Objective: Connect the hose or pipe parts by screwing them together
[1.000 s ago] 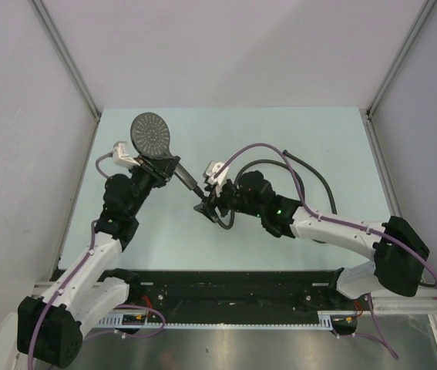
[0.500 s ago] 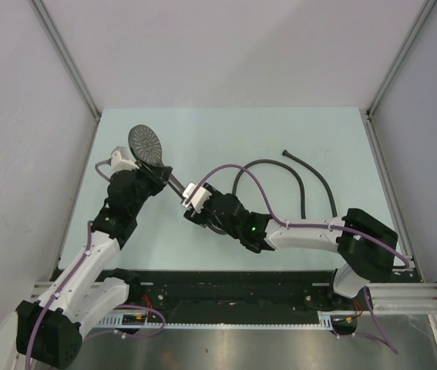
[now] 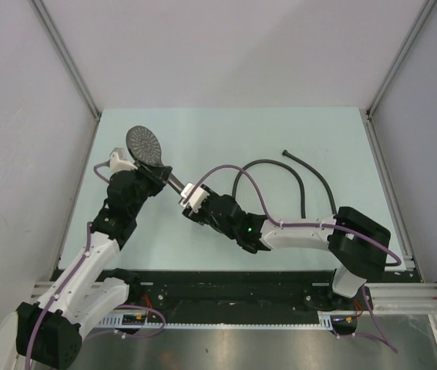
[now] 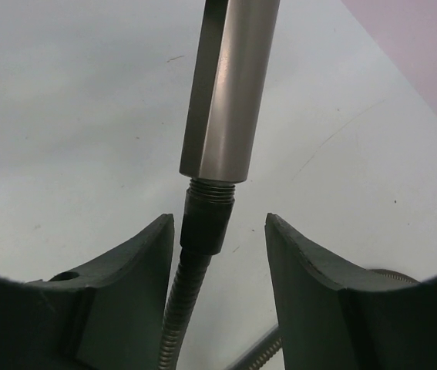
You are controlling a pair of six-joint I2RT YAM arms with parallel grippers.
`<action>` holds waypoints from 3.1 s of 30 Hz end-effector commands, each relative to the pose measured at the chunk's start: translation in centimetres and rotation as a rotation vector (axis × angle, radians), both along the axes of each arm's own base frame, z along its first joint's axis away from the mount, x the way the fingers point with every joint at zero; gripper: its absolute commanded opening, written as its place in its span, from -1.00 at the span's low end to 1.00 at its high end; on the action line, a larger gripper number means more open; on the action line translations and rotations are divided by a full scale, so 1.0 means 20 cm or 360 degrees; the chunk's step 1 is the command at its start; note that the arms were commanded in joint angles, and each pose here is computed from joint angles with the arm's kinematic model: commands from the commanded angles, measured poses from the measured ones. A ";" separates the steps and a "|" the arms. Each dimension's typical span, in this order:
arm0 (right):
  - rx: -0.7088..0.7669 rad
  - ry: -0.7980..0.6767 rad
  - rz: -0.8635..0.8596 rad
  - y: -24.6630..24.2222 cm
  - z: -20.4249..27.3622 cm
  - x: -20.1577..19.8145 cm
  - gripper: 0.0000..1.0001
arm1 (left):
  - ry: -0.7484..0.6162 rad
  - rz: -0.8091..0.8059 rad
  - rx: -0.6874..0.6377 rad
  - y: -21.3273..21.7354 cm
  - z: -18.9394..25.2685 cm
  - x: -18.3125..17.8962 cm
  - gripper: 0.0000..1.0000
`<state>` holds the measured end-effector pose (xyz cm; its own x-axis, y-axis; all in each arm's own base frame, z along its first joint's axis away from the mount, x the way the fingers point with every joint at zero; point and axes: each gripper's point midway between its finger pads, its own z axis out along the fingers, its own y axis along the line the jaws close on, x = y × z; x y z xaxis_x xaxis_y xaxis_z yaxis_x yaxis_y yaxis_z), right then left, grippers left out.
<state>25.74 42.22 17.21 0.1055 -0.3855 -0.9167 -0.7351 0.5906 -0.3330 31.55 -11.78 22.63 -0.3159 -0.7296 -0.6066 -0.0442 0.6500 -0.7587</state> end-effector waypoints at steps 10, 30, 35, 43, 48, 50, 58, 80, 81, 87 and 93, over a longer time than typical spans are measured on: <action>0.0392 0.0195 0.0121 0.10 0.24 0.06 -1.00 | -0.0250 -0.0086 -0.0226 -0.05 0.11 -0.08 -0.99; 0.1007 0.0959 0.1458 -0.29 0.64 -0.11 -1.00 | -0.1165 -0.0821 -0.0350 -0.32 0.40 -0.41 -0.99; 0.1092 0.1065 0.1494 -0.35 0.63 -0.09 -1.00 | -0.1216 -0.0932 -0.0335 -0.37 0.45 -0.41 -0.99; 0.1108 0.1029 0.1369 -0.36 0.57 -0.03 -0.23 | -0.1105 -0.0712 -0.0278 -0.31 0.46 -0.26 -0.99; 0.0918 0.0920 0.0907 -0.36 0.48 0.10 0.15 | -0.0940 -0.0463 -0.0110 -0.21 0.42 -0.15 -0.99; 0.0780 0.0818 0.0640 -0.36 0.38 0.16 0.31 | -0.0846 -0.0385 -0.0061 -0.17 0.39 -0.14 -0.99; 0.0437 0.0257 0.0180 -0.27 0.42 0.09 0.47 | -0.0428 -0.0043 0.0042 0.02 0.30 -0.07 -0.99; 0.0216 -0.0072 -0.0082 0.08 0.24 -0.02 0.29 | -0.0257 -0.0023 -0.0084 0.00 0.30 -0.07 -0.99; 0.0225 -0.0070 -0.0068 0.10 0.24 -0.02 0.26 | -0.0253 -0.0024 -0.0093 0.00 0.30 -0.07 -0.99; 0.0260 -0.0037 -0.0021 0.14 0.24 -0.03 -0.61 | -0.0246 -0.0041 -0.0158 -0.01 0.31 -0.09 -0.99; 0.0406 0.0187 0.0130 0.10 0.29 0.02 -1.00 | -0.0433 -0.0119 -0.0137 -0.04 0.35 -0.12 -0.99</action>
